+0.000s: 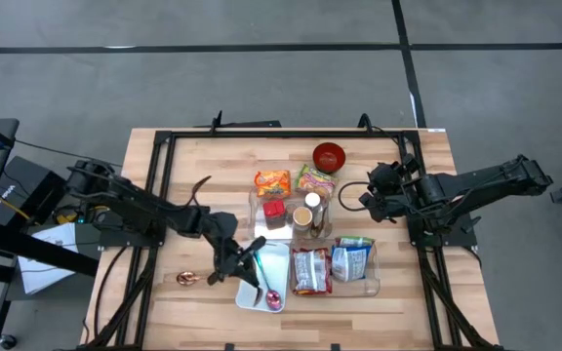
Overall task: Pick & Place Food Item
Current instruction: Put the gold spoon into the white bin
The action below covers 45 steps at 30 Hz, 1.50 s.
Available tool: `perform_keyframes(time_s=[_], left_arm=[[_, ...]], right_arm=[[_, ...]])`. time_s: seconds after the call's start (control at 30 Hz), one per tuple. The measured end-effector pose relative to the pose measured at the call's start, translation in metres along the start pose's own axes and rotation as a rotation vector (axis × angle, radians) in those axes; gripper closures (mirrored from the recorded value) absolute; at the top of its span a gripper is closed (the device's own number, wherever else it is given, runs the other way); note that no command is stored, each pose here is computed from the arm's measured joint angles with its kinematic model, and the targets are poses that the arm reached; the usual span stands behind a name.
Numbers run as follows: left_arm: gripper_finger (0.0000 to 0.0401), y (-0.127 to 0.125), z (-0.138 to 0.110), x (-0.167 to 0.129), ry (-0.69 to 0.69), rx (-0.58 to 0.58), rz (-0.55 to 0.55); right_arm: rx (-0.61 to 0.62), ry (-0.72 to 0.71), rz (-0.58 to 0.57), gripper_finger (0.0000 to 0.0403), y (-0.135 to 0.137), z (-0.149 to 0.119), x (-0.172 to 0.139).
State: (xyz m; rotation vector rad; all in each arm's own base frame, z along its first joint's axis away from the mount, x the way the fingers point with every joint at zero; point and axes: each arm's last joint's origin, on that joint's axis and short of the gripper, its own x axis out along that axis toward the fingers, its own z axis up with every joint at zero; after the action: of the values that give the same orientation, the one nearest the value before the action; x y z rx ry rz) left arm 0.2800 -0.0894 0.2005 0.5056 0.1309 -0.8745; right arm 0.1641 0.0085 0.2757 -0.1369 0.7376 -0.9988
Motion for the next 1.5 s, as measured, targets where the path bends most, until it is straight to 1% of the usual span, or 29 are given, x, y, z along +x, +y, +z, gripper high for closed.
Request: perform_keyframes(time_s=[0.27,0.57,0.97,1.23,1.27,1.37,1.43,1.5], left_arm=[[0.0395,0.003,-0.015,0.016,0.077,0.002,-0.031],[0.0395,0.012,-0.026,0.009,0.124,-0.035,-0.007],[0.0395,0.009,-0.045,0.019,0.166,-0.061,-0.028],[0.0395,0.010,-0.046,0.020,0.164,-0.066,-0.026],[0.0394,0.010,-0.046,0.020,0.164,-0.072,-0.025],[0.0384,0.010,-0.046,0.020,0.172,-0.147,-0.010],[0.0372,0.011,-0.047,0.020,0.197,-0.196,0.028],[0.0357,0.011,-0.047,0.020,0.202,-0.214,0.040]], right_arm=[[0.001,0.000,0.000,0.0227,0.000,0.000,0.000],[0.001,0.000,0.000,0.0227,0.000,0.000,0.000],[-0.001,-0.001,0.001,0.0227,0.000,0.000,0.000],[-0.001,-0.001,0.001,0.0227,0.000,0.000,0.000],[-0.001,-0.001,0.001,0.0227,0.000,0.000,0.000],[-0.001,-0.001,0.001,0.0227,0.000,0.000,0.000],[-0.001,-0.001,0.001,0.0227,0.000,0.000,0.000],[-0.001,-0.001,0.002,0.0227,0.000,0.000,0.000]])
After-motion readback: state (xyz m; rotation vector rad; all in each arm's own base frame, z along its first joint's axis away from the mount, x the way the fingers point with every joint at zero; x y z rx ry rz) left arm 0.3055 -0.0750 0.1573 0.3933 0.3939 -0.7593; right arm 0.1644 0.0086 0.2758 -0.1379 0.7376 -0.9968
